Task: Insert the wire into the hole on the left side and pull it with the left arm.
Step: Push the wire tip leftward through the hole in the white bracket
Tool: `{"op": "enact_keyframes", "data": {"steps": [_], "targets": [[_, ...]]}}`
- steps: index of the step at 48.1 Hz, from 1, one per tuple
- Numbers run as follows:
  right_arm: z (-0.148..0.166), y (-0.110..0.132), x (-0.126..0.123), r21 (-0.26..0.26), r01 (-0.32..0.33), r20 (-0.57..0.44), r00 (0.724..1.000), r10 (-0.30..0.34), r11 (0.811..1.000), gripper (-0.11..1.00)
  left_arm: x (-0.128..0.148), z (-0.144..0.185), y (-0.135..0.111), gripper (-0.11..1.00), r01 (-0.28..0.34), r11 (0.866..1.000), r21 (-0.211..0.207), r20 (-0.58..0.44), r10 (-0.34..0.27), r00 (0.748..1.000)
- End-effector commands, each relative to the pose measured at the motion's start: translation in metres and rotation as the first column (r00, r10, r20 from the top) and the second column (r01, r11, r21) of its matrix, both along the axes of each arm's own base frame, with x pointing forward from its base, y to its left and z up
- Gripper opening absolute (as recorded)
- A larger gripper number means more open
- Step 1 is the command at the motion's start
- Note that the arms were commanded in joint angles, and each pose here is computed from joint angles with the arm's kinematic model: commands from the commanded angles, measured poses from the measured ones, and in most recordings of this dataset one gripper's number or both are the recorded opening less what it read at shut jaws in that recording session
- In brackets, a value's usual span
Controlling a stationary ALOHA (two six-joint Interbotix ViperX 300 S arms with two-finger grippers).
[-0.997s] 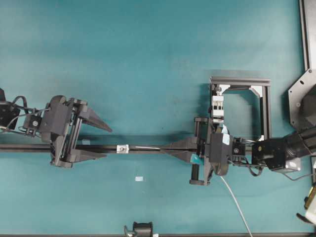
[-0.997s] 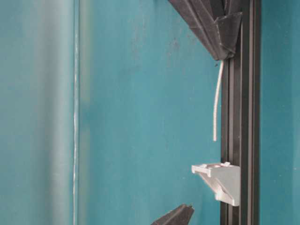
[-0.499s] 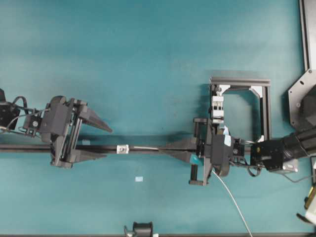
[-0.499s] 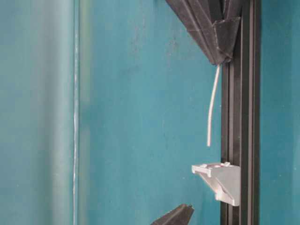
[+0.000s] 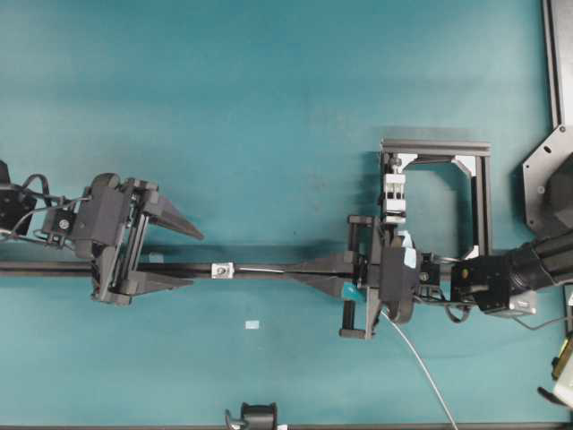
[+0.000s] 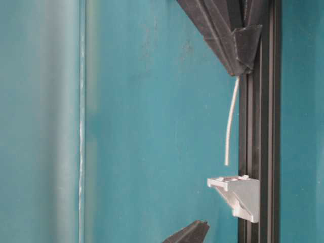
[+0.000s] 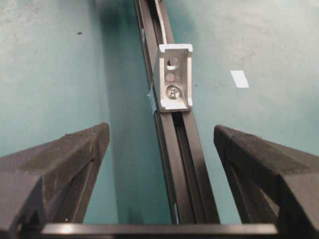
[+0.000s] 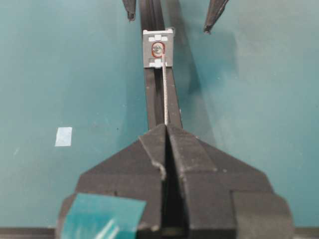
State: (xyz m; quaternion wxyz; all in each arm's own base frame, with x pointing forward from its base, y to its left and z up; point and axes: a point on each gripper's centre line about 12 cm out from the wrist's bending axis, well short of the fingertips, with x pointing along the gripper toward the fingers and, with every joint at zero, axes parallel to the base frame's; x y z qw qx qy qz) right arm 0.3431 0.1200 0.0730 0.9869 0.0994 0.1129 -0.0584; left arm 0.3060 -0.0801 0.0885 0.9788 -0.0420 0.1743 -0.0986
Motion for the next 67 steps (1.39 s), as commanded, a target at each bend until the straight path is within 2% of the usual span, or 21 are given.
{"op": "enact_keyframes", "data": {"steps": [1, 31, 67], "targets": [[0.004, 0.003, 0.002, 0.012, -0.007, 0.005, 1.0, 0.007, 1.0, 0.01, 0.004, 0.009, 0.0, 0.78, 0.0, 1.0, -0.008, 0.036, 0.001, 0.999], [0.011, 0.006, 0.006, 0.025, -0.015, 0.005, 1.0, 0.015, 1.0, 0.01, 0.006, 0.012, -0.001, 0.78, 0.002, 1.0, -0.01, 0.048, -0.001, 0.999], [0.011, 0.002, 0.012, 0.029, 0.004, 0.013, 1.0, -0.004, 1.0, 0.01, 0.006, 0.012, -0.001, 0.78, 0.003, 1.0, -0.009, 0.048, -0.003, 0.999]]}}
